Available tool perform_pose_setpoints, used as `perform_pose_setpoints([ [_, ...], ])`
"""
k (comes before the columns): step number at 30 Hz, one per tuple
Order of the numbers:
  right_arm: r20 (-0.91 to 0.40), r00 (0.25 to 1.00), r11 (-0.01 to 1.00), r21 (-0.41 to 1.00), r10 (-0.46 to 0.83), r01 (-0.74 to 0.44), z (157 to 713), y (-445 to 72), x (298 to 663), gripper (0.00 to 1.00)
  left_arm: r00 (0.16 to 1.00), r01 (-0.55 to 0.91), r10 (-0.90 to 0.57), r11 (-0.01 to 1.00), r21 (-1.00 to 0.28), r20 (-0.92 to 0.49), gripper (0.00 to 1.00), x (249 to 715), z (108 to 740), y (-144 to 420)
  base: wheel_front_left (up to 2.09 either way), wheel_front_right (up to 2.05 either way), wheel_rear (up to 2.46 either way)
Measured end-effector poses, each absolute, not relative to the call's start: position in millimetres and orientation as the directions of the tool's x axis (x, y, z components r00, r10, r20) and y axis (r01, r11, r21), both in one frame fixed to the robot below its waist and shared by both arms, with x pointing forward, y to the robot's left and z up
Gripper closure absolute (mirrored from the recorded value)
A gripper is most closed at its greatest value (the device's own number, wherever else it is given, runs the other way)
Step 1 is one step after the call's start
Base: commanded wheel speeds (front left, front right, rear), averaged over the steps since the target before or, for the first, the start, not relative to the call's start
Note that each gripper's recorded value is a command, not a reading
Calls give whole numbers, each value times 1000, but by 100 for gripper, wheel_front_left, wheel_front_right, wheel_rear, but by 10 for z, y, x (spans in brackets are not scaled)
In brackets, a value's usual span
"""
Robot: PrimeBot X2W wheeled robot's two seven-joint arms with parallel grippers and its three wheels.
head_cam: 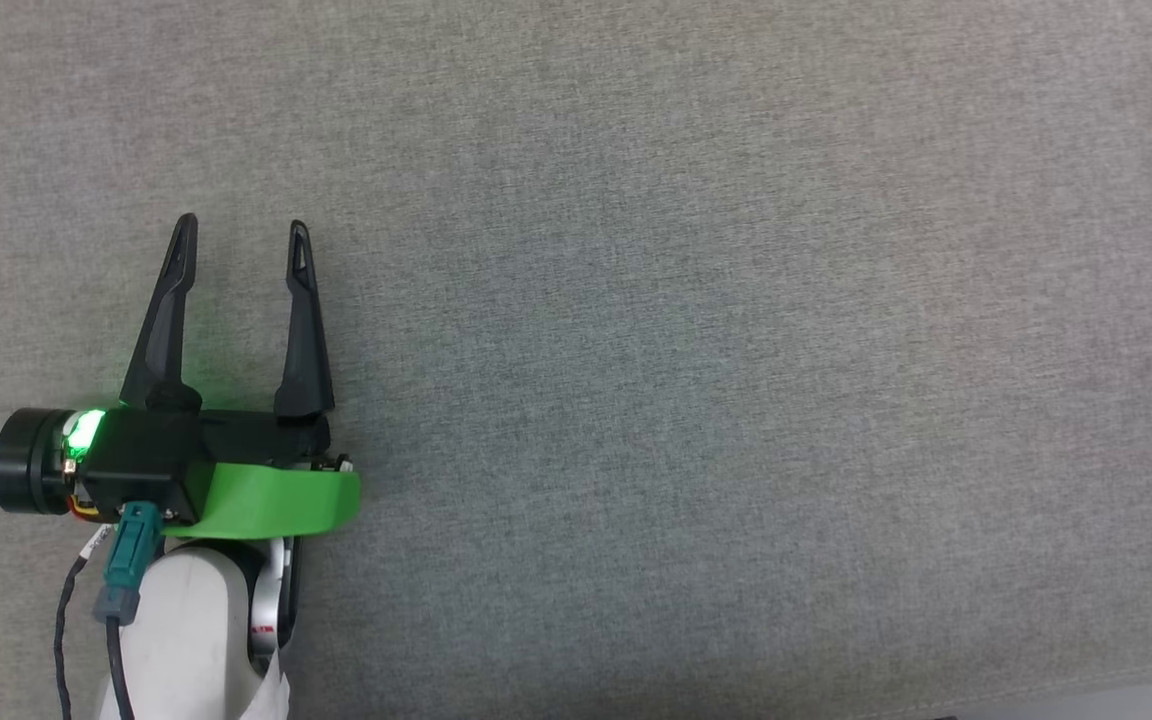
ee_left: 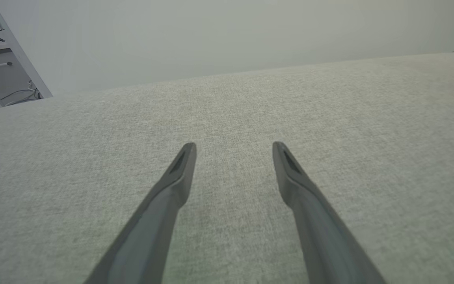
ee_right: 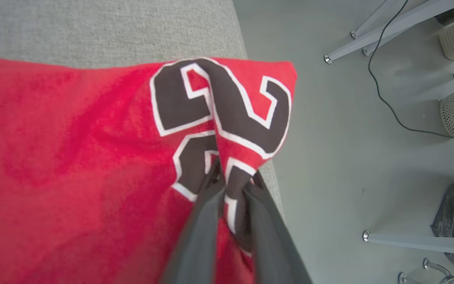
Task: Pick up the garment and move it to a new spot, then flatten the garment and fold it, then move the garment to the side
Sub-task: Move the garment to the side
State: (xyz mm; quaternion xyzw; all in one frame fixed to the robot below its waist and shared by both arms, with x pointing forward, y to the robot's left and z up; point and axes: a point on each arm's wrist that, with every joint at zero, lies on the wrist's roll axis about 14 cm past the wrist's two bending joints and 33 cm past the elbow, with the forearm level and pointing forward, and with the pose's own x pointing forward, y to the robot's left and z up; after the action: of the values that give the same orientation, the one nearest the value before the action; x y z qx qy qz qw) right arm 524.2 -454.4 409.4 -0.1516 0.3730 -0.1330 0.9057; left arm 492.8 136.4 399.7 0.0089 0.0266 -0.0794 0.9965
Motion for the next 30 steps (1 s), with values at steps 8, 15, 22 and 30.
perform_pose_setpoints([
  [8, -544, 761, 915, -371, -354, 160, 4262, -4539, 5271, 0, 992, 124, -123, 992, 23, -35, 0, 4875, 4155, 1450, 0, 0, 0],
  [15, -319, 912, 920, -371, -258, 130, 4852, -4295, 5264, 0, 996, 83, -83, 996, 9, -28, 0, 4579, 4388, 1566, 0, 0, 0],
  [22, 20, 996, 946, -312, -82, 84, 5642, -3704, 5258, 0, 999, 45, -45, 999, 4, 13, 0, 4308, 4681, 1684, 0, 0, 0],
  [30, 319, 939, 971, -232, 127, -53, 6292, -2624, 4926, 0, 997, 11, -10, 1000, -9, 72, 0, 4071, 4971, 1794, 0, 0, 0],
])
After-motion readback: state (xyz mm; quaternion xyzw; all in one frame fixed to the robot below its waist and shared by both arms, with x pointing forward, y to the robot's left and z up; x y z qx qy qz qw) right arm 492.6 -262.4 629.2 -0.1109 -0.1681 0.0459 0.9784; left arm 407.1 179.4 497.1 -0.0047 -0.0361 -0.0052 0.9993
